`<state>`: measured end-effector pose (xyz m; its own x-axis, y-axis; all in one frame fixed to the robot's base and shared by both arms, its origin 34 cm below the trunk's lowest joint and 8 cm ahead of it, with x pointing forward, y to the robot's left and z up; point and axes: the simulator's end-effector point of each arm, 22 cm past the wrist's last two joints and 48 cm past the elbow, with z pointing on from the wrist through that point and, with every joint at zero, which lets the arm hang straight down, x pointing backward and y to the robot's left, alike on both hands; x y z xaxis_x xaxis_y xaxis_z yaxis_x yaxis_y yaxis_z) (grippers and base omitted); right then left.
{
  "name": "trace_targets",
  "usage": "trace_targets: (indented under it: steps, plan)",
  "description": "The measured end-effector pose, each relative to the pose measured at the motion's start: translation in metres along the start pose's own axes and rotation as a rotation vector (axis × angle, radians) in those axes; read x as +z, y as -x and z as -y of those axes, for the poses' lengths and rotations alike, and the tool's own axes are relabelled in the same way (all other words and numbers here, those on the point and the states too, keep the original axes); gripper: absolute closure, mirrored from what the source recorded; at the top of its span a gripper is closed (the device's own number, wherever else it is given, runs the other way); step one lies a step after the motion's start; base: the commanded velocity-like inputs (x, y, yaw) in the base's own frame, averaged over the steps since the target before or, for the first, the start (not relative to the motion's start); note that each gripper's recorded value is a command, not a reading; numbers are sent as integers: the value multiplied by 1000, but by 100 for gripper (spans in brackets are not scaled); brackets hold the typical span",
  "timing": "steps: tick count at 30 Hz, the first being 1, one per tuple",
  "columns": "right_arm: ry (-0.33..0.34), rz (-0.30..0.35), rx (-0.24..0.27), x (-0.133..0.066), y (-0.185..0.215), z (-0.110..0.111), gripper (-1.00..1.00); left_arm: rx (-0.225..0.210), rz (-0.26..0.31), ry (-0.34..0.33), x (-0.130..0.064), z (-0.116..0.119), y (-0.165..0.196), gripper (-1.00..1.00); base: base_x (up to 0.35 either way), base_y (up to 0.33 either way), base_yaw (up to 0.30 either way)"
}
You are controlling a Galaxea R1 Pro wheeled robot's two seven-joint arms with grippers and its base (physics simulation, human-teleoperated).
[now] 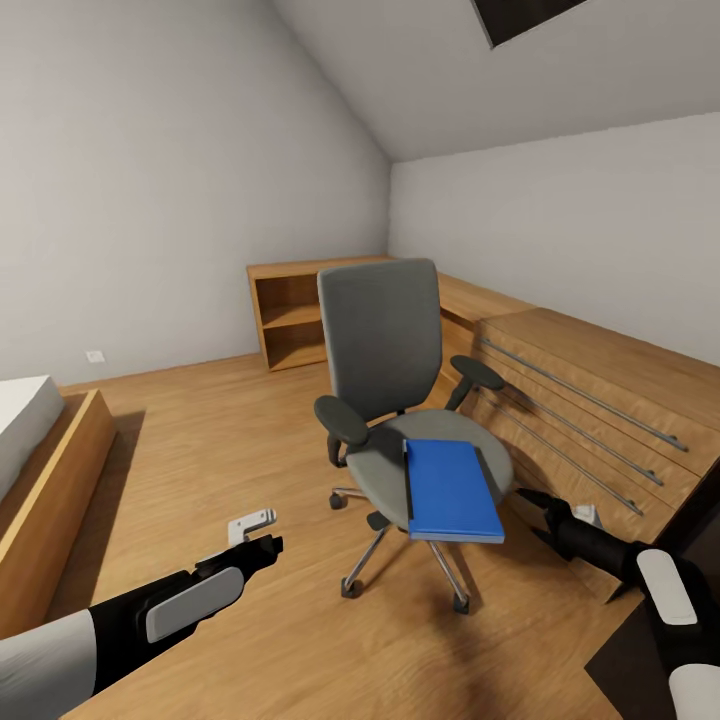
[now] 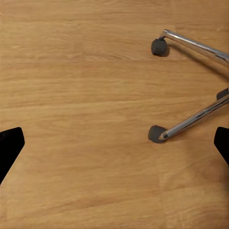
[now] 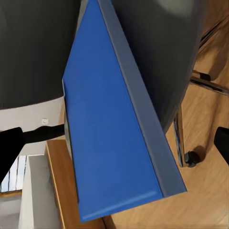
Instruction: In the bedroom, organize the workspace by keeping the computer under the desk, ensuring the monitor is on the desk, placing the keyboard on the desk next to the monitor, placing the mouse on the desk next to the keyboard, moving the folder from the swivel chair onto the desk next to the mouse, stacking the notebook on top of the folder with the pen on top of the notebook, and positioning the swivel chair next to the desk.
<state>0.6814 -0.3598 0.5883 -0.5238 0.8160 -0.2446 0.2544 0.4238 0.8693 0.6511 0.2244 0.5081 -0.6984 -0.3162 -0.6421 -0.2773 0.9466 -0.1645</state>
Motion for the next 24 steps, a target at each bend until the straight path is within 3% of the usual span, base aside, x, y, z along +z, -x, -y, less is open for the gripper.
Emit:
trace_targets:
  steps: [11, 18, 24]
  plan:
    - [2, -11, 14, -4, -1, 20, -100, -2, 2, 3, 12, -6, -14, -100, 0, 0, 0]
    - [78, -33, 42, -18, 6, 20, -100, -1, -1, 0, 21, -8, -28, -100, 0, 0, 0]
    - [88, -33, 43, -18, 4, 30, -100, -1, -1, -2, 29, -11, -38, -100, 0, 0, 0]
